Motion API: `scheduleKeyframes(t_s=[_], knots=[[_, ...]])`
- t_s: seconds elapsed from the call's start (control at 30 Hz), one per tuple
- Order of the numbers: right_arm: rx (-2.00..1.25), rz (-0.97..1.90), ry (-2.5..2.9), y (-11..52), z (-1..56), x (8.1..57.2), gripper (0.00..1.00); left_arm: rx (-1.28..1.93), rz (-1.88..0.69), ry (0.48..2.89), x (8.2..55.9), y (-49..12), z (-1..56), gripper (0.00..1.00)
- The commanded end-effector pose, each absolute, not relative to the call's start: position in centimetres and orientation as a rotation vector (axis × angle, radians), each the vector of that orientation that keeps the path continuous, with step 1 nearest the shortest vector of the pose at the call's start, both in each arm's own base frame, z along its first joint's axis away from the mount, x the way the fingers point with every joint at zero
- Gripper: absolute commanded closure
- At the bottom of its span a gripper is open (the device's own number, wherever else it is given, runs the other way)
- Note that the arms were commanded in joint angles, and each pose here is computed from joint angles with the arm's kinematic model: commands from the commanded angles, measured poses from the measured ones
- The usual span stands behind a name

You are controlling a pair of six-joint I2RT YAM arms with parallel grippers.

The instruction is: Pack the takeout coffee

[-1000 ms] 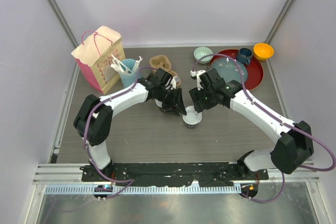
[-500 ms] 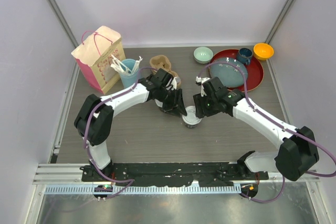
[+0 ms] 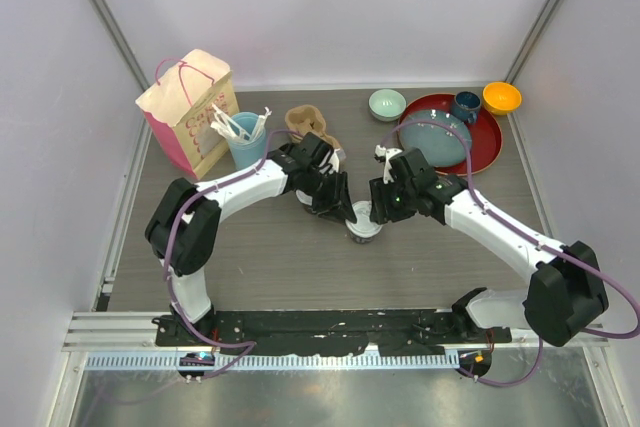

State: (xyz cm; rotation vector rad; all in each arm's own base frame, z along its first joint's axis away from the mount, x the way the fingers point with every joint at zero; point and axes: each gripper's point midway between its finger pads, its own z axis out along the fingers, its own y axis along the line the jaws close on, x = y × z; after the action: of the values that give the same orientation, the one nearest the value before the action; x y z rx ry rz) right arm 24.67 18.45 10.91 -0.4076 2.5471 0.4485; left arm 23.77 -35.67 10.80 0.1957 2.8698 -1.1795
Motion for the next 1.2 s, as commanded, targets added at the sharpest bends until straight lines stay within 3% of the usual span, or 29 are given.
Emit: scheduleKeyframes(t_s=[0.0, 0.3, 0.87, 1.0, 1.17], knots=[[-0.41, 0.465, 2.534, 18.5, 10.6, 24.6, 0.53, 0.187, -1.136, 2.856, 24.3, -35.1, 10.0, 0.68], [-0.381, 0.45, 2.58, 17.5, 8.8, 23.4, 0.59, 0.102, -0.978, 2.936, 24.0, -33.1, 6.8, 0.76], [-0.285, 0.479, 2.625, 16.5, 7.3, 22.3, 0.66, 0.094, -0.695, 3.044, 23.5, -30.4, 1.7, 0.79], [-0.284, 0.503, 2.624, 16.7, 7.2, 22.1, 0.68, 0.102, -0.778, 3.038, 23.5, -31.4, 2.4, 0.78], [-0.319, 0.56, 2.597, 17.5, 7.9, 22.1, 0.68, 0.183, -1.046, 2.912, 24.8, -35.1, 8.2, 0.73]])
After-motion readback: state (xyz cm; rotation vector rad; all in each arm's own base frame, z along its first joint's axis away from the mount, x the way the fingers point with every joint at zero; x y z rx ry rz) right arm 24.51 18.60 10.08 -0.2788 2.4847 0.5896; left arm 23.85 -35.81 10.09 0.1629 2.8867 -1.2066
